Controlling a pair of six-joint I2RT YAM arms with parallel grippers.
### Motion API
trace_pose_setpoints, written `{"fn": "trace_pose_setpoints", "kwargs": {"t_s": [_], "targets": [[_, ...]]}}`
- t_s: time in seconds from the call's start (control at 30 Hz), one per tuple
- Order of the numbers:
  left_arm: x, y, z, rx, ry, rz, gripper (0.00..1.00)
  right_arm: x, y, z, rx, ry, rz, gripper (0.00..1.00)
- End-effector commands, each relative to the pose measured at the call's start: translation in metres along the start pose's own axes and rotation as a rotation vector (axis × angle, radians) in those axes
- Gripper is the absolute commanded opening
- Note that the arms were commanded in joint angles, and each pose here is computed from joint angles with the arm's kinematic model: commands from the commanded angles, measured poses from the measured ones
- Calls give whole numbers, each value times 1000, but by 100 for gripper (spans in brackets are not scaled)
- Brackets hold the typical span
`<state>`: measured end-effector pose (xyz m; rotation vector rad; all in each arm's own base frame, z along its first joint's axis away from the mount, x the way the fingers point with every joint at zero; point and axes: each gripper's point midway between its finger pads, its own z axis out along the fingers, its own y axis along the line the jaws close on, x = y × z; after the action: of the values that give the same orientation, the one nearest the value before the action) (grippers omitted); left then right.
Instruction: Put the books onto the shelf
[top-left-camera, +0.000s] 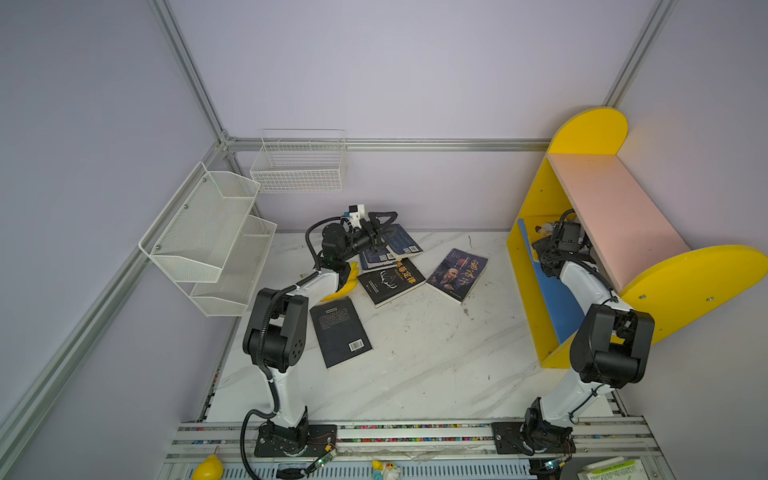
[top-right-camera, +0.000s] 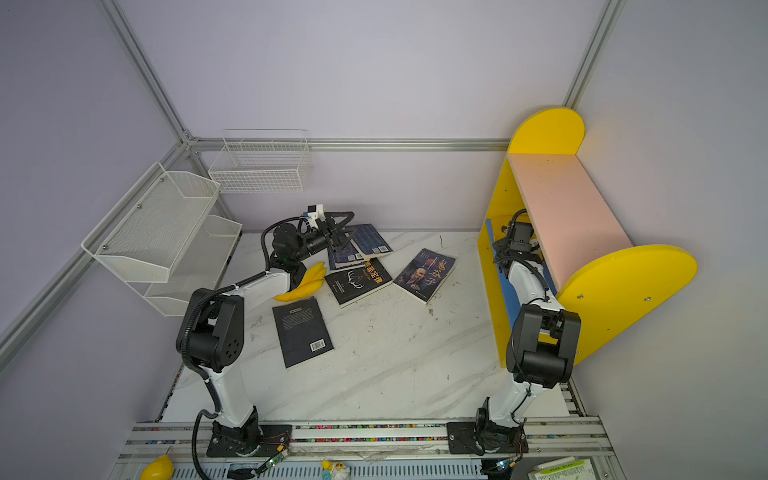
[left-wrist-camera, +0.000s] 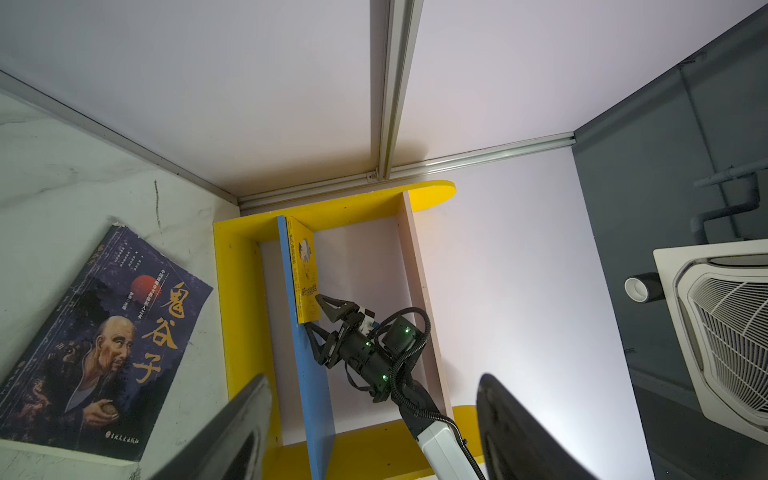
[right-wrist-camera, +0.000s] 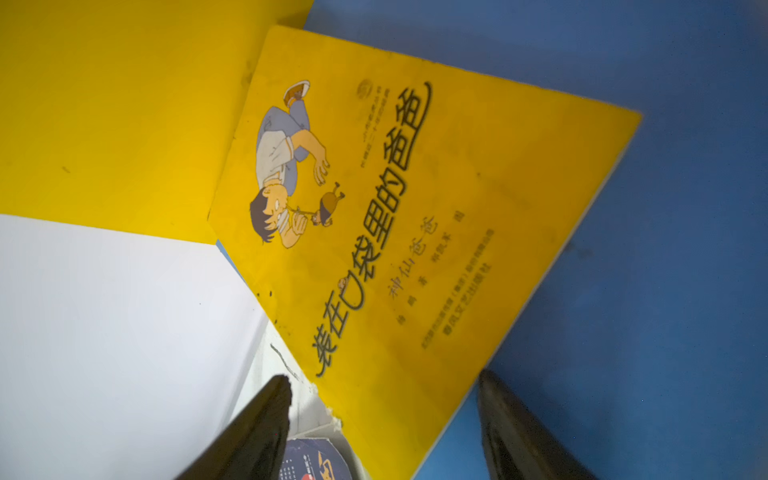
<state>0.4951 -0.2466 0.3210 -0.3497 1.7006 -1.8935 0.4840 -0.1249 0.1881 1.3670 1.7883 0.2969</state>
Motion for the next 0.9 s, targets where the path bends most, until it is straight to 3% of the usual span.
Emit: {"fn": "trace_pose_setpoints", "kwargs": {"t_s": [0.0, 0.13, 0.57, 0.87], "targets": [[2, -27, -10, 47, -7, 71, 77, 19, -4, 12, -69, 81, 108, 61], [1, -26, -11, 45, -10, 69, 77, 13, 6, 4, -155, 47, 129, 40], [0, -22, -9, 45, -9, 62, 77, 12, 13, -2, -233, 44, 109, 0], [-1, -21, -9, 47, -12, 60, 77, 5, 20, -10, -262, 32, 90, 0]]}}
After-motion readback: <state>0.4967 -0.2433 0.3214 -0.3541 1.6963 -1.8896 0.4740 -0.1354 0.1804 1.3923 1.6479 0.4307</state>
